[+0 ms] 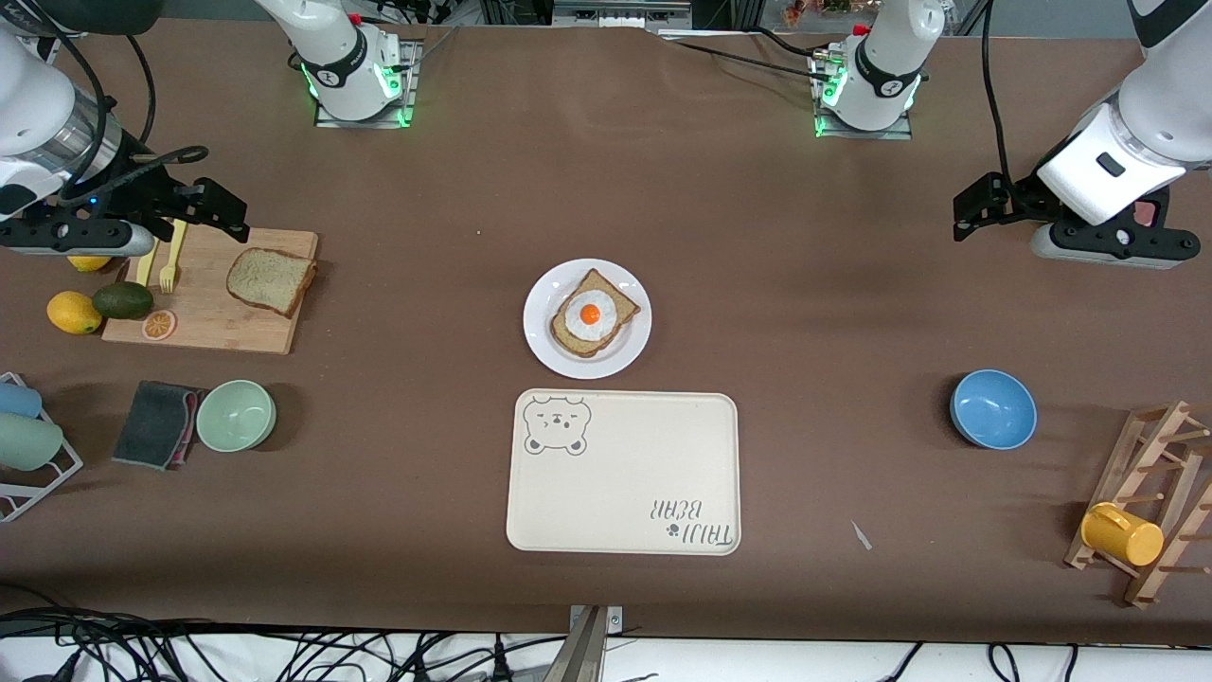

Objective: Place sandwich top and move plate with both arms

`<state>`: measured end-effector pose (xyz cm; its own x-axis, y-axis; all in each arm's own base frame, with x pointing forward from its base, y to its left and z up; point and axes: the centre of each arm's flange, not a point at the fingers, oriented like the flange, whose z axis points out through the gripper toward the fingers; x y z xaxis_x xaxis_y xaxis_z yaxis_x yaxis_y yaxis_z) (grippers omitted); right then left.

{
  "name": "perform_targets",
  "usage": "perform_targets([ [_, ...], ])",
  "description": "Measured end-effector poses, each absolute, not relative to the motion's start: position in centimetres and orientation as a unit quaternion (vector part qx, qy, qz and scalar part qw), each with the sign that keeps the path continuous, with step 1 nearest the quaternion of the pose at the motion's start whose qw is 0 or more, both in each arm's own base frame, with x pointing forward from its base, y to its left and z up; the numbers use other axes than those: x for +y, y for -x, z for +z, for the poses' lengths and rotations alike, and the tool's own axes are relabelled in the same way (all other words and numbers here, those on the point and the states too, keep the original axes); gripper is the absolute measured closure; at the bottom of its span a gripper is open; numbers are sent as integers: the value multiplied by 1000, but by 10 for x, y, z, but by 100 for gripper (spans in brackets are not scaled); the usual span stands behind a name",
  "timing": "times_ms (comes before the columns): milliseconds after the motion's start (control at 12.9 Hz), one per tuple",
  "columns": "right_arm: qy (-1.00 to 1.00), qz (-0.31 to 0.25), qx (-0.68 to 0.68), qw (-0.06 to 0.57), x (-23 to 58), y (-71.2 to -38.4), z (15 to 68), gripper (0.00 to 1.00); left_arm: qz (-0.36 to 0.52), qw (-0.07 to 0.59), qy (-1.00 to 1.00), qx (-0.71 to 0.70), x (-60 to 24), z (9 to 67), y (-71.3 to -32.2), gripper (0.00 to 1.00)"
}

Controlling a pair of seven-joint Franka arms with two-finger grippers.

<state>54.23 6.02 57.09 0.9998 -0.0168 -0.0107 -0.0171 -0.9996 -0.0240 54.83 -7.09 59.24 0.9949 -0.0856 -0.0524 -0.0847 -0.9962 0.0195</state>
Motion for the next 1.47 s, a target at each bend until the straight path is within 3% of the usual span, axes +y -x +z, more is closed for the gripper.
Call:
perform_targets([
  [1471, 1000, 2, 24, 13, 82, -541, 592, 0, -27, 9, -999, -40, -67, 592, -549, 0],
])
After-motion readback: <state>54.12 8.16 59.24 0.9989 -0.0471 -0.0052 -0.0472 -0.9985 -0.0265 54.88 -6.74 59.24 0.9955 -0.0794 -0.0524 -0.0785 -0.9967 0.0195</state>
